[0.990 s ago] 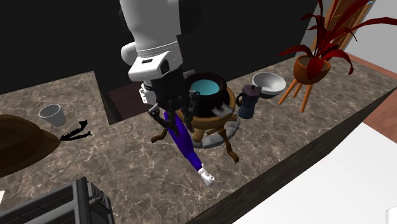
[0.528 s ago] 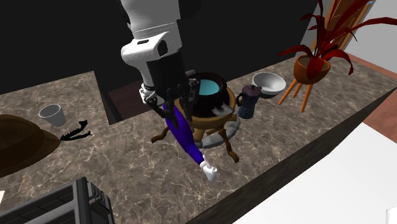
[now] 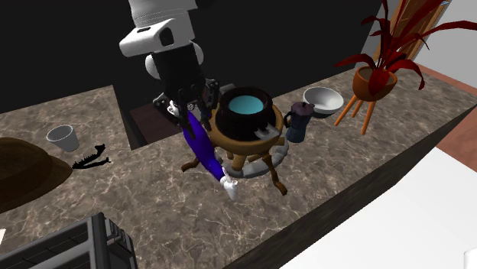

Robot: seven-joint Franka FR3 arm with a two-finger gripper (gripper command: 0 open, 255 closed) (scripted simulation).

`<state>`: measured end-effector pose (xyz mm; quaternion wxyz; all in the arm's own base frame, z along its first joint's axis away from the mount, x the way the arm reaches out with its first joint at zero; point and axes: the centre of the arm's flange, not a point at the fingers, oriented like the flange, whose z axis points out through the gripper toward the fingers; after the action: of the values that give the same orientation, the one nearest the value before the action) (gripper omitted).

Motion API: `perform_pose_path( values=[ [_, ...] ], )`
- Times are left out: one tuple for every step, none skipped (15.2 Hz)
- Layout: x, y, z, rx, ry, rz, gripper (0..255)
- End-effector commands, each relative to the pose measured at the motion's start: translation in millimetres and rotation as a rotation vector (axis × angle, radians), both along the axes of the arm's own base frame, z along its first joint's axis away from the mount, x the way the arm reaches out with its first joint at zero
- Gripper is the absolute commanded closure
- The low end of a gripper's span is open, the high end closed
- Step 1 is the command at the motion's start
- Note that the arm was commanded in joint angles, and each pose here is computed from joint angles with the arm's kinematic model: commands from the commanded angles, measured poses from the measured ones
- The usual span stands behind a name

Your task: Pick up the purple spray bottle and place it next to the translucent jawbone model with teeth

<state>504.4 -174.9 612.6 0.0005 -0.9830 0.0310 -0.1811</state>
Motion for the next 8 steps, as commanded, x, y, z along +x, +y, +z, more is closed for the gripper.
perform_pose_path(
  values=[
    [-26,-11,2,0.0,0.0,0.001,255],
    [-38,-16,2,0.0,0.0,0.001,255],
    [-50,-21,2,0.0,0.0,0.001,255],
    [-63,-26,2,0.0,0.0,0.001,255],
    [-75,-31,2,0.0,0.0,0.001,255],
    [-87,-36,2,0.0,0.0,0.001,255],
    [-99,-41,2,0.0,0.0,0.001,255],
    [-112,-46,2,0.0,0.0,0.001,255]
  ],
)
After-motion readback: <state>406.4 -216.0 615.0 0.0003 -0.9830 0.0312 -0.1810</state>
